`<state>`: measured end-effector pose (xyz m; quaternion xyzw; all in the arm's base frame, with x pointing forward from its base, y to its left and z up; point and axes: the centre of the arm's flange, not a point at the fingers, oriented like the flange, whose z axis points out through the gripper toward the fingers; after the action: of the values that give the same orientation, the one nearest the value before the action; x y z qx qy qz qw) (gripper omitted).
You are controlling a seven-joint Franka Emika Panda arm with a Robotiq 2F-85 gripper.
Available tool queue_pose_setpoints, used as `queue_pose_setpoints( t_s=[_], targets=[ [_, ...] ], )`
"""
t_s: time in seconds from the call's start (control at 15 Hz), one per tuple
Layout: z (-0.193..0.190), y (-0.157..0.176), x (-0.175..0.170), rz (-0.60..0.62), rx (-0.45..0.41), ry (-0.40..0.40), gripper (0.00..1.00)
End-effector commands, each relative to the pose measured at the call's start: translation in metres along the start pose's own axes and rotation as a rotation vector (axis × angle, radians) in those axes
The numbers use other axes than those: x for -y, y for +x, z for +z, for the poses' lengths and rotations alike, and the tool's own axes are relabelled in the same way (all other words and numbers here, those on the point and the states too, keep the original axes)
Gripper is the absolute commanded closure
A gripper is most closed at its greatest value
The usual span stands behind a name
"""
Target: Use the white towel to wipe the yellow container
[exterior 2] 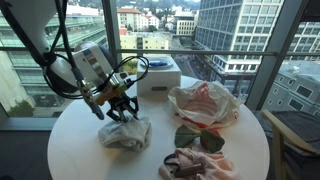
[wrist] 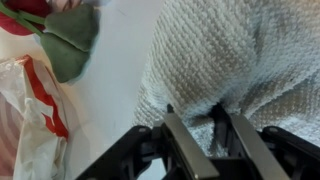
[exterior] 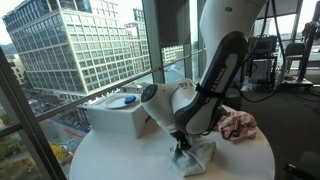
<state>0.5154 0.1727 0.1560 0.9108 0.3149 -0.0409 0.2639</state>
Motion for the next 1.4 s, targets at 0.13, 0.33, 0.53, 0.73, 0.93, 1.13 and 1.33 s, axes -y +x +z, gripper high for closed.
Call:
queue_pose_setpoints(
  t_s=[0.13, 0.33, 0.53, 0.73, 0.93, 1.13, 1.33],
  targets=[
    [-0.015, 0.007, -0.011, 0.111, 0.011, 0.075, 0.99],
    [-0.009, 0.001, 0.005, 0.071, 0.068, 0.135, 0.98],
    [-0.011, 0.000, 0.003, 0.085, 0.079, 0.176, 0.97],
    [-0.018, 0.000, -0.025, 0.171, 0.054, 0.141, 0.97],
    [-0.020, -0.001, -0.019, 0.143, 0.057, 0.135, 0.97],
    [-0.027, -0.004, -0.007, 0.109, 0.055, 0.110, 0.98],
    [-0.058, -0.009, -0.021, 0.123, 0.056, 0.086, 0.98]
  ],
)
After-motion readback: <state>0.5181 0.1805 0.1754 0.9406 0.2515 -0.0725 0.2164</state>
